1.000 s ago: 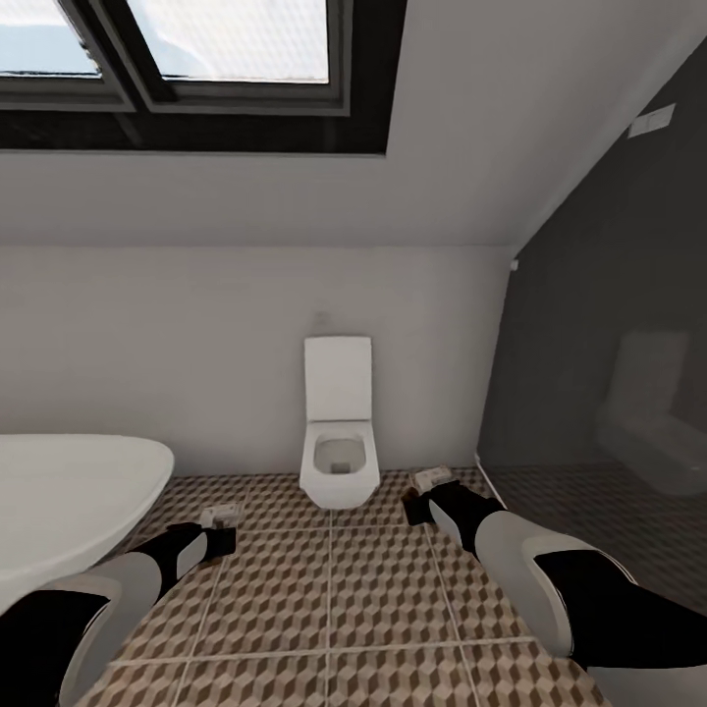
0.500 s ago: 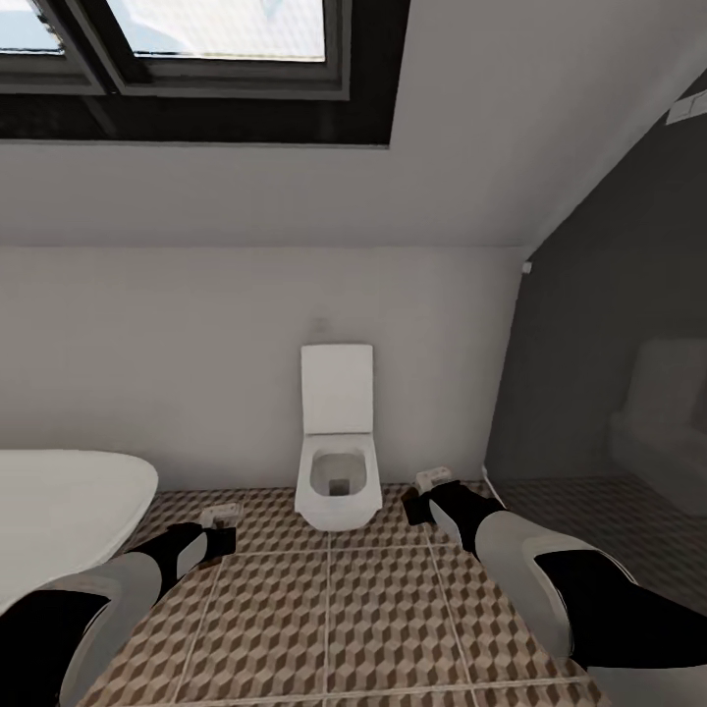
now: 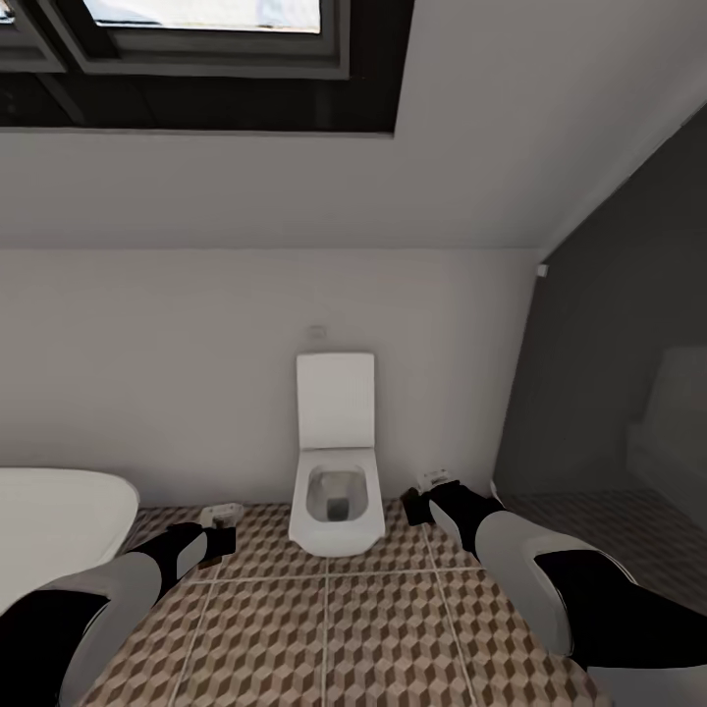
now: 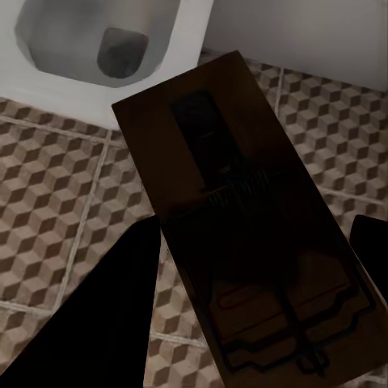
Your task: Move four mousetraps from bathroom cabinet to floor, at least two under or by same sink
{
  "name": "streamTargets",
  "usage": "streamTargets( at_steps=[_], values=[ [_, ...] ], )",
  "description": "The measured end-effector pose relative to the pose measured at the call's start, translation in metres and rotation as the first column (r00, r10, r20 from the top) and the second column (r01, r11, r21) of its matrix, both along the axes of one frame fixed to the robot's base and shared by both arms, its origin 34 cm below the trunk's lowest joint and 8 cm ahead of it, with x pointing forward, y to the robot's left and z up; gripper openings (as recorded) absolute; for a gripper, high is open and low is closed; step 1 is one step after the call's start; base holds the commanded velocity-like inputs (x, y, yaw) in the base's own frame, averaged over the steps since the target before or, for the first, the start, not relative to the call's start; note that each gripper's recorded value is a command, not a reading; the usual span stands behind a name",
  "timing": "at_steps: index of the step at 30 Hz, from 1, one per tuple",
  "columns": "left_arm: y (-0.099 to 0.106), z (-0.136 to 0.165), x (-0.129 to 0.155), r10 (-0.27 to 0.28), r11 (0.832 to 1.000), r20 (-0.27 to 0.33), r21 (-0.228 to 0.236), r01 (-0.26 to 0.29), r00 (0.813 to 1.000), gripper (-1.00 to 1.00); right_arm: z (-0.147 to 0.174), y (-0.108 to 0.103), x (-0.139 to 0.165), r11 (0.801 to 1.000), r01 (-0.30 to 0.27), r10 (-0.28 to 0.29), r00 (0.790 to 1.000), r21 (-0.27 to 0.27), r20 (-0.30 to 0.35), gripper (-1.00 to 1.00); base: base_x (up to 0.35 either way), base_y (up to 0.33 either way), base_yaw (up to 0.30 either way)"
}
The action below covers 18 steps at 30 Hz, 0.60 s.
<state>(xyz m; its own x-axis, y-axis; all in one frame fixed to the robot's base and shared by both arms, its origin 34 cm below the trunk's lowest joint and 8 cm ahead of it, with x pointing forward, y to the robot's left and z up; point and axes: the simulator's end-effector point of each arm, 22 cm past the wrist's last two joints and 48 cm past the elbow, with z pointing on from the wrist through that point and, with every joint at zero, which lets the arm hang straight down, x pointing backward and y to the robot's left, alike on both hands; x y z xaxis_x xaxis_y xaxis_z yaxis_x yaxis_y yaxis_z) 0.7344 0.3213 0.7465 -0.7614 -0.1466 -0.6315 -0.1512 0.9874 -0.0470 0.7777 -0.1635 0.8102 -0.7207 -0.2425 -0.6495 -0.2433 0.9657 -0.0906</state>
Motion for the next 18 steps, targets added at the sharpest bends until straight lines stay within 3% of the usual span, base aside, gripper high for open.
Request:
streamTargets(
  at_steps=[18],
  values=[
    [0.0037, 0.0005, 0.0003, 0.003, 1.0, 0.005, 0.003, -0.003, 1.0, -1.0, -0.0022, -0.0005, -0.0024, 1.0, 0.001, -0.001, 1.0, -0.001, -0.014, -1.0, 0.317, 0.0, 0.003]
  ],
)
